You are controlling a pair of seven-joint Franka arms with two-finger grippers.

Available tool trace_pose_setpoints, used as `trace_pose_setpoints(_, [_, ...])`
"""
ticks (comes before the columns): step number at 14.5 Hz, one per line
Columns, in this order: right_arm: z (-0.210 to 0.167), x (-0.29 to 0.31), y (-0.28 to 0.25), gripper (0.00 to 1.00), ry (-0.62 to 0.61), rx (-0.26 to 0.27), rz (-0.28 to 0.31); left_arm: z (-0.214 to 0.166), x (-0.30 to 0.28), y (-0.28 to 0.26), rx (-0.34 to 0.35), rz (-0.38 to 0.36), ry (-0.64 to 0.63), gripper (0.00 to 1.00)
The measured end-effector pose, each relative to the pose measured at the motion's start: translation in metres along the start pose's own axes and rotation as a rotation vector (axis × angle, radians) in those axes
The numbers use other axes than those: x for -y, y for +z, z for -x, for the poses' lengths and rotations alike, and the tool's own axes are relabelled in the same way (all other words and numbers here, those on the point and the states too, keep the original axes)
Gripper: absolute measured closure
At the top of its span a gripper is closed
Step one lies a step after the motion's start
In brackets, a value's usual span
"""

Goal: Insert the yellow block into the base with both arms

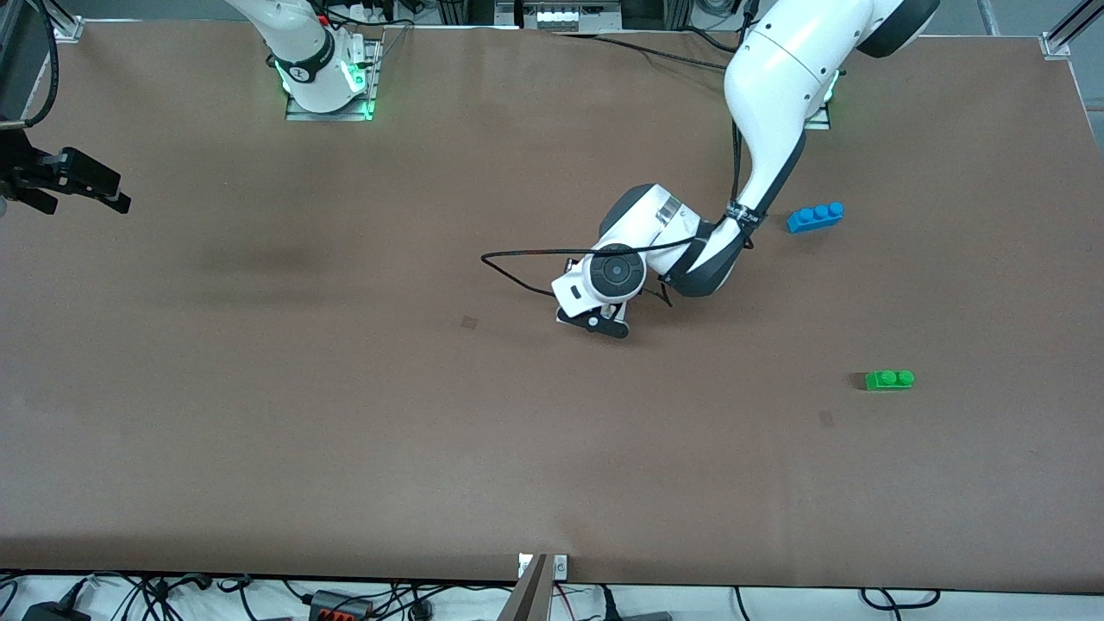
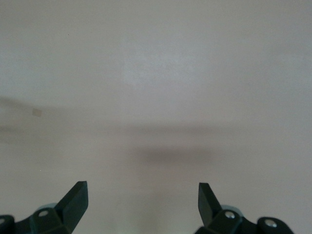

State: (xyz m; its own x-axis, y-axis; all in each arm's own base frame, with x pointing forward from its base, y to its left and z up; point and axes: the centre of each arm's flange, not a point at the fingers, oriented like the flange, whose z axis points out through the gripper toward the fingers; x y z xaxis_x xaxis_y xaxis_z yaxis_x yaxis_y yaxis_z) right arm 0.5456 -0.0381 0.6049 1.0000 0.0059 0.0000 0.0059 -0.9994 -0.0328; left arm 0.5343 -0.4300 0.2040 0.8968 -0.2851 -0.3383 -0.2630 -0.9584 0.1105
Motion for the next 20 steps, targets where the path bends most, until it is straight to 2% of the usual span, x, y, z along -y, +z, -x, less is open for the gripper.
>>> trace_pose_setpoints(11, [0.000, 0.000, 0.000, 0.00, 0.000, 0.000, 0.000, -0.005, 0.001, 0.015, 0.024, 0.003, 0.045, 0.30])
trace_pose_setpoints(13, [0.000, 0.000, 0.000, 0.00, 0.000, 0.000, 0.000, -0.006, 0.003, 0.011, 0.025, 0.005, 0.041, 0.18])
trace_pose_setpoints(15, [0.000, 0.000, 0.000, 0.00, 0.000, 0.000, 0.000, -0.010, 0.013, -0.013, 0.048, 0.036, 0.011, 0.01])
trace_pose_setpoints(17, [0.000, 0.000, 0.000, 0.00, 0.000, 0.000, 0.000, -0.012, 0.030, -0.057, 0.030, 0.080, -0.022, 0.00])
trace_pose_setpoints(20, [0.000, 0.000, 0.000, 0.00, 0.000, 0.000, 0.000, -0.009, 0.077, -0.133, -0.065, 0.108, -0.084, 0.00])
